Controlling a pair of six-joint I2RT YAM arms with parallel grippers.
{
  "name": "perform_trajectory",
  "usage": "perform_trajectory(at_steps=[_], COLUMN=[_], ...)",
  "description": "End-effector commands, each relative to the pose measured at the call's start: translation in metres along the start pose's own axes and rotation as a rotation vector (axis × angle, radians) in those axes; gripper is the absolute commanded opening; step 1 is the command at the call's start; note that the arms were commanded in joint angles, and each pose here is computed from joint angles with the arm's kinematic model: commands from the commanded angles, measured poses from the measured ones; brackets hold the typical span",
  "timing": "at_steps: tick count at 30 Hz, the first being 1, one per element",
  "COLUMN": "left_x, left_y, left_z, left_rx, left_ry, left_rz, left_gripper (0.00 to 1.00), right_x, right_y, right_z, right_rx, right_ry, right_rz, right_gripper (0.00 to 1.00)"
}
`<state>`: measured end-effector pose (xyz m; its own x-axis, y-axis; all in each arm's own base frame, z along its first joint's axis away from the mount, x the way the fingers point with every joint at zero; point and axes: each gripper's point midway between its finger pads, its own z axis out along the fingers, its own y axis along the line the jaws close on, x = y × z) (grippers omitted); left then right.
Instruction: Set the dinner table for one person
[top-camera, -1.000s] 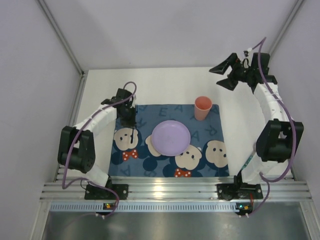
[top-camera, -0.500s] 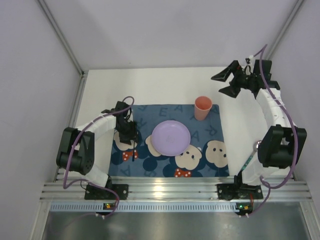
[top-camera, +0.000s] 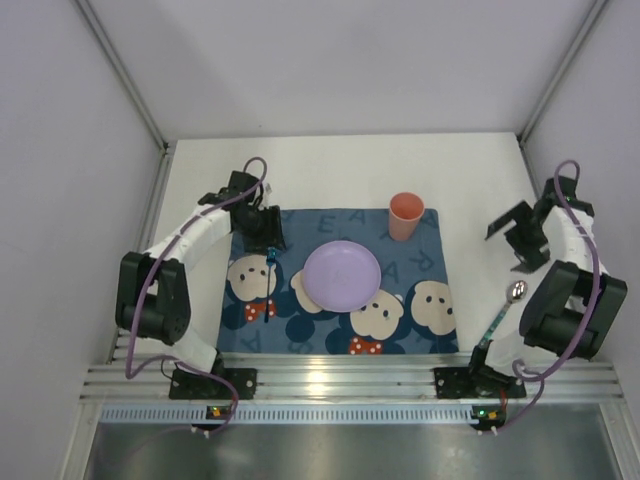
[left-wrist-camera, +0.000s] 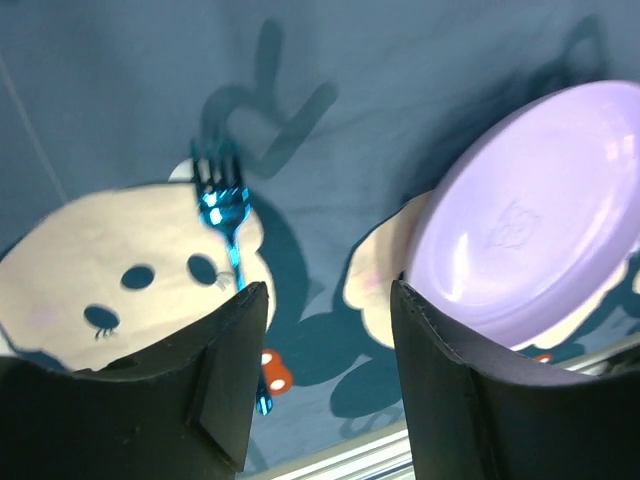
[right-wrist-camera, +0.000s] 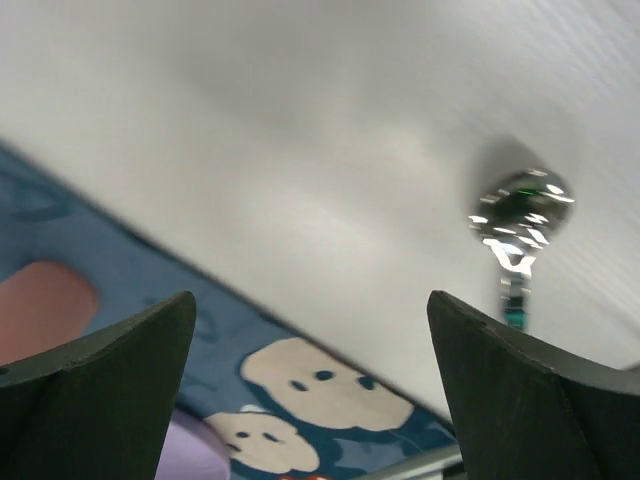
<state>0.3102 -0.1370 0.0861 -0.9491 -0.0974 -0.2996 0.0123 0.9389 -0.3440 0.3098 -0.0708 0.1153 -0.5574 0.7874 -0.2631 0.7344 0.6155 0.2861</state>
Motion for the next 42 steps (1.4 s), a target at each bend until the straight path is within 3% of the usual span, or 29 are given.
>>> perform_trajectory(at_steps=[1,7,11,17,23,27,29,32,36,42], left_x=[-0.018,-0.029,-0.036,-0.043,-0.044,-0.042,-0.043,-0.047,-0.052,-0.067], left_y=[-0.022,-0.037,-0.042,-0.046,-0.043,-0.041,-0.043,-0.045,-0.047,-0.052], left_z=[-0.002,-0.001,-0.002,-0.009,-0.014,-0.012,-0.013,-0.013,-0.012,-0.016], left_rx=[0.091,0.154,0.164,0.163,0.142,0.133,0.142,0.149,0.152,0.159], left_ry=[-0.012,0.005,0.011,0.0,-0.02,-0.025,-0.032,-0.045,-0.059,-0.114], left_rz=[-0.008,0.018,0.037,0.052,0.06,0.042,0.036,0.028,0.021,0.002], left_gripper=[0.57,0.56,0.56,0.54,0.54,0.53,0.53,0.53,0.53,0.53], right_x=[0.02,0.034,0.037,0.053,0.067,0.072,0.074,0.074,0.061,0.005], right_y=[-0.069,-0.107,-0.117,-0.125,-0.128,-0.132,-0.132,-0.129,-0.115,-0.058], right_z=[0.002,-0.009,0.002,0.033,0.055,0.066,0.072,0.076,0.072,0.025], right_rx=[0.229,0.396,0.398,0.361,0.337,0.343,0.338,0.316,0.255,0.084], right_ry=[0.024,-0.023,-0.02,0.032,0.08,0.11,0.124,0.13,0.112,-0.056], right_rz=[0.08,0.112,0.134,0.129,0.131,0.113,0.113,0.111,0.093,0.023], right_gripper=[1.0,1.0,0.99,0.88,0.68,0.37,0.27,0.02,0.0,0.0])
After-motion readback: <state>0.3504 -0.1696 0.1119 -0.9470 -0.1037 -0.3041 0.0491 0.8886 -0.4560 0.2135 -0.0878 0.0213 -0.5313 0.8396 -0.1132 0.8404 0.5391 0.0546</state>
